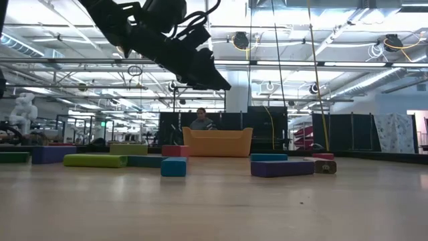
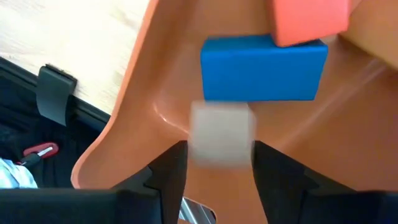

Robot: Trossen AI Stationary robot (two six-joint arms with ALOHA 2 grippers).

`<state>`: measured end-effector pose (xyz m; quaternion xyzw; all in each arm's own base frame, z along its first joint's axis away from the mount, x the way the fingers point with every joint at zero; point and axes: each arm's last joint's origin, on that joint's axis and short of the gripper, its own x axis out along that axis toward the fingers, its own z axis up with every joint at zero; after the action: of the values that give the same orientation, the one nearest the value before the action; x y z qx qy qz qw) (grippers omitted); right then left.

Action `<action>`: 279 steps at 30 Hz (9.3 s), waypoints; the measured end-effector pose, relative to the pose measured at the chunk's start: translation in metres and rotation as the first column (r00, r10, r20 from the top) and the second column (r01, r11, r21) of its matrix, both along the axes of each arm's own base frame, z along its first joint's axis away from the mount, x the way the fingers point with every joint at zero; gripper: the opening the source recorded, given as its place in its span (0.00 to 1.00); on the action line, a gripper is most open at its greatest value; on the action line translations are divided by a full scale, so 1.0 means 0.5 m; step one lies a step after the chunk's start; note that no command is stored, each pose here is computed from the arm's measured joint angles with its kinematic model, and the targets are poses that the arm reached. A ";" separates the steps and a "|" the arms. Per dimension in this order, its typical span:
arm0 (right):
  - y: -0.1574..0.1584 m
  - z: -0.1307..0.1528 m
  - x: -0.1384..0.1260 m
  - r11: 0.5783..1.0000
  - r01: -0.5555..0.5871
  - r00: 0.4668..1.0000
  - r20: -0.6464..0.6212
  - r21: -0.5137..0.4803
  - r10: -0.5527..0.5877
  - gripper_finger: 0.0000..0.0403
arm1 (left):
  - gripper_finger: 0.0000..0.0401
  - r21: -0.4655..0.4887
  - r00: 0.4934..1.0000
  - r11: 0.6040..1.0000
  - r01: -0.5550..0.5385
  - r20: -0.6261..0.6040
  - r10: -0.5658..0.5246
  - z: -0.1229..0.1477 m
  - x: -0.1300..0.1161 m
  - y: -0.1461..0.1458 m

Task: Sort blocks by size
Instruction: Put the big brown rectangle block into the orange bin, then put the big green rectangle block into the orange bin, then put the big orange rectangle block into the orange bin

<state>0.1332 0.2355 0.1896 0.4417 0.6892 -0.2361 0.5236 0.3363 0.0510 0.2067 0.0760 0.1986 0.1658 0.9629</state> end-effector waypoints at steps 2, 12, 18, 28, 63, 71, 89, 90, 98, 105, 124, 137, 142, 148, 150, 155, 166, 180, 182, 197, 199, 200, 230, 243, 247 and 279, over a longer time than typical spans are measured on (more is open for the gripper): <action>0.000 0.000 0.000 1.000 0.001 1.000 -0.002 0.002 -0.001 0.41 | 0.78 -0.003 1.000 1.000 -0.001 -0.024 0.000 -0.004 -0.002 0.000; -0.003 0.001 0.005 1.000 -0.013 1.000 -0.004 0.012 0.013 0.37 | 0.78 -0.047 0.999 0.999 -0.021 -0.046 0.018 -0.011 -0.005 -0.001; -0.014 0.030 0.019 0.994 -0.008 0.983 0.182 -0.111 0.029 0.34 | 0.78 -0.060 0.993 0.998 -0.028 -0.118 0.020 -0.024 -0.011 -0.001; -0.108 0.115 0.051 0.763 0.050 0.903 0.356 -0.644 0.241 0.32 | 0.78 -0.076 0.996 0.997 -0.003 -0.084 -0.004 -0.019 -0.008 -0.005; -0.430 -0.013 0.307 0.519 0.087 0.466 0.495 -0.850 0.733 0.32 | 0.58 -0.266 0.836 0.925 -0.273 -0.541 0.091 -0.015 -0.144 -0.049; -0.430 -0.013 0.307 0.517 0.085 0.466 0.492 -0.852 0.735 0.32 | 0.69 -0.342 0.794 0.871 -0.353 -0.602 0.085 -0.068 -0.177 -0.054; -0.430 -0.008 0.312 0.500 0.083 0.418 0.485 -0.862 0.768 0.32 | 0.89 -0.353 0.767 0.862 -0.364 -0.639 0.062 -0.111 -0.205 -0.058; -0.430 -0.009 0.314 0.497 0.086 0.417 0.484 -0.863 0.769 0.32 | 0.87 -0.354 0.764 0.861 -0.365 -0.643 0.060 -0.117 -0.209 -0.058; -0.429 -0.037 0.340 0.479 0.082 0.357 0.474 -0.874 0.805 0.32 | 0.68 -0.424 0.809 0.840 -0.339 -0.587 0.030 -0.146 -0.218 -0.062; -0.426 -0.065 0.367 0.433 0.117 0.296 0.447 -0.894 0.844 0.32 | 0.46 -0.439 0.832 0.846 -0.304 -0.554 0.012 -0.147 -0.214 -0.062; -0.421 -0.099 0.439 0.430 0.055 0.186 0.432 -0.901 0.882 0.33 | 0.34 -0.286 0.901 0.951 0.118 -0.371 -0.224 -0.101 -0.159 -0.112; -0.416 -0.086 0.447 0.426 0.069 0.132 0.432 -0.902 0.892 0.65 | 0.34 -0.135 0.902 0.930 0.343 -0.229 -0.366 -0.072 -0.136 -0.157; -0.415 -0.082 0.449 0.437 0.080 0.108 0.444 -0.896 0.889 0.70 | 0.34 -0.125 0.909 0.929 0.348 -0.197 -0.367 -0.067 -0.132 -0.158; -0.415 -0.066 0.462 0.438 0.089 0.102 0.445 -0.895 0.890 0.64 | 0.34 -0.099 0.910 0.927 0.362 -0.176 -0.375 -0.065 -0.127 -0.158; -0.415 -0.067 0.462 0.438 0.083 0.105 0.445 -0.895 0.890 0.61 | 0.34 -0.096 0.912 0.927 0.362 -0.168 -0.374 -0.067 -0.123 -0.159; -0.416 -0.068 0.462 0.436 0.078 0.112 0.443 -0.897 0.890 0.52 | 0.34 -0.093 0.913 0.927 0.363 -0.162 -0.374 -0.074 -0.118 -0.159; -0.415 -0.069 0.462 0.429 0.071 0.111 0.435 -0.900 0.894 0.28 | 0.35 -0.097 0.920 0.929 0.356 -0.137 -0.367 -0.073 -0.114 -0.160; -0.424 -0.038 0.418 0.422 -0.110 0.214 0.393 -0.900 0.894 0.28 | 0.67 -0.032 0.982 0.993 0.117 -0.146 -0.120 -0.071 -0.118 -0.144; -0.425 -0.017 0.401 0.427 -0.140 0.230 0.390 -0.893 0.892 0.28 | 0.72 -0.027 0.982 0.993 0.111 -0.149 -0.114 -0.071 -0.118 -0.145; -0.395 0.141 0.167 0.601 -0.324 0.418 0.460 -0.730 0.783 0.28 | 0.77 -0.098 0.992 0.995 0.032 -0.119 -0.044 -0.072 -0.119 -0.143; -0.388 0.156 0.135 0.643 -0.324 0.439 0.492 -0.694 0.752 0.28 | 0.77 -0.118 0.993 0.993 0.021 -0.111 -0.034 -0.072 -0.119 -0.143; -0.385 0.162 0.121 0.669 -0.323 0.449 0.514 -0.669 0.731 0.28 | 0.77 -0.129 0.994 0.992 0.015 -0.107 -0.029 -0.072 -0.119 -0.143; -0.159 0.105 -0.041 0.894 -0.443 0.880 0.221 0.063 0.420 0.30 | 0.78 -0.285 0.992 0.955 -0.086 -0.108 0.057 -0.081 -0.125 -0.142; -0.074 0.037 -0.020 0.874 -0.468 0.882 0.128 0.130 0.453 0.30 | 0.78 -0.409 0.976 0.886 -0.218 -0.109 0.189 -0.087 -0.128 -0.115; -0.072 0.022 -0.023 0.867 -0.469 0.881 0.028 0.170 0.472 0.34 | 0.78 -0.457 0.972 0.858 -0.234 -0.136 0.193 -0.092 -0.131 -0.111; -0.156 0.131 0.000 0.809 -0.507 0.737 0.337 -0.298 0.586 0.38 | 0.78 -0.606 0.913 0.683 -0.408 -0.286 0.291 -0.155 -0.093 -0.137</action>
<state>0.1333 0.1577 0.2550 0.2073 0.6363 -0.0360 0.7422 0.2896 -0.0177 0.1293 -0.2907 0.3345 0.2600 0.8579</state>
